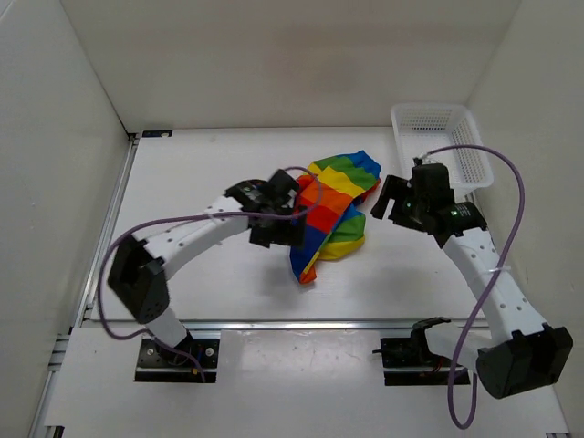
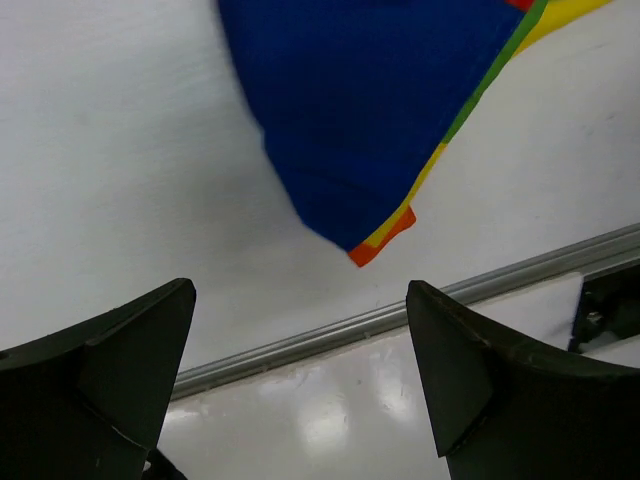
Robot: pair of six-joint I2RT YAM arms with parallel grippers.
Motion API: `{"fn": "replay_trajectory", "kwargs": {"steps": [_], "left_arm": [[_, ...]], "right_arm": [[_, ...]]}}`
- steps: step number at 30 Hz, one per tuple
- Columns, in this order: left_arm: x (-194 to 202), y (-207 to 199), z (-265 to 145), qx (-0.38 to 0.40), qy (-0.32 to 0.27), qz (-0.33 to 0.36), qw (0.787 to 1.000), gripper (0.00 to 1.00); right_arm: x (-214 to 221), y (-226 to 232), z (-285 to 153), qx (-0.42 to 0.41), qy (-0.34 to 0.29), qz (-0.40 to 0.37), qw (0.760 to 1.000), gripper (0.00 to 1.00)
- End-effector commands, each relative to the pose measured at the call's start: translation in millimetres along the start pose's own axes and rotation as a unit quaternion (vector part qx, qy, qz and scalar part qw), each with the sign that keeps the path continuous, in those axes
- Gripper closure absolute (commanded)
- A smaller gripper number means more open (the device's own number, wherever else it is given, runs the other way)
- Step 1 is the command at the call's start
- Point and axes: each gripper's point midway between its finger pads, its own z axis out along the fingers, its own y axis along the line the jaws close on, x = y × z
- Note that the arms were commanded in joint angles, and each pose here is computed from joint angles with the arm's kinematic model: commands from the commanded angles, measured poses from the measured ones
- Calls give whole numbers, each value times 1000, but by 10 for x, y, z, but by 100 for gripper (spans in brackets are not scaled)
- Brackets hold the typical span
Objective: Fold and stack the shorts
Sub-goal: Move the shorts to the center of the board
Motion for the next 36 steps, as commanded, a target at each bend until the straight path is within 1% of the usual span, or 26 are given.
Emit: {"fn": "replay_trajectory", "kwargs": {"steps": [1,2,3,5,7,8,10,11,12,13,14,15,16,17,18,20,21,22,24,25,26,29,32,33,35,36], "left_arm": [[100,-371,289,8,21,31,999,1],[39,-438,317,5,13,37,999,1],[49,-475,376,0,16,43,999,1],[122,-477,559,-13,36,48,998,1],[99,-485,587,-17,34,39,998,1],[169,-402,668,-34,44,40,998,1],[205,-356,694,-42,47,37,997,1],[192,-365,664,-39,43,36,998,1],[218,-344,678,-42,47,37,997,3],[219,-344,678,-42,47,37,997,7],[199,-361,684,-39,43,36,998,10],[215,-350,719,-42,47,37,997,15],[249,-346,766,-43,56,37,997,20],[250,-346,766,-43,56,37,997,36],[235,-360,793,-44,56,37,997,47],[156,-426,782,-37,48,36,997,72],[102,-427,767,-32,45,30,998,82],[81,-421,750,-36,43,30,998,89],[23,-421,675,-38,31,30,998,89],[1,-410,575,-38,23,30,999,89],[36,-359,551,-47,27,31,998,89],[0,-261,405,-50,17,22,998,89],[-56,-295,256,-37,-1,20,999,89],[-70,-241,254,-45,-1,17,999,89],[-102,-262,180,-40,-8,16,999,89],[-114,-269,144,-37,-12,15,999,89]], "right_arm": [[188,-242,30,21,33,40,998,5],[219,-279,44,20,39,49,998,0],[162,-332,46,19,34,64,997,0],[158,-374,164,14,50,75,996,0],[106,-316,238,-10,60,85,995,0],[29,-318,356,-14,60,89,994,0],[-50,-280,480,-28,65,93,993,2],[-142,-242,628,-41,69,105,991,4],[-203,-240,707,-46,70,114,990,5],[-169,-255,897,-45,90,124,987,5],[-215,-225,985,-52,92,131,986,7],[-393,-157,1057,-63,79,138,985,8],[-355,-180,1224,-58,99,148,982,10],[-508,-136,1282,-64,86,150,983,11],[-563,-123,1351,-65,83,160,981,11],[-523,-152,1546,-61,100,169,979,13],[-583,-138,1600,-63,95,175,978,13],[-564,-158,1697,-60,100,182,976,14],[-589,-142,1766,-66,99,188,975,15],[-582,-129,1826,-71,101,197,973,15],[-579,-70,1823,-87,109,197,970,15],[-555,-14,1913,-82,116,191,971,17],[-520,-32,2014,-78,123,206,968,21],[-522,14,2021,-83,121,201,968,26],[-554,105,2041,-94,120,200,968,34],[-573,108,2070,-95,119,200,968,46]]}}
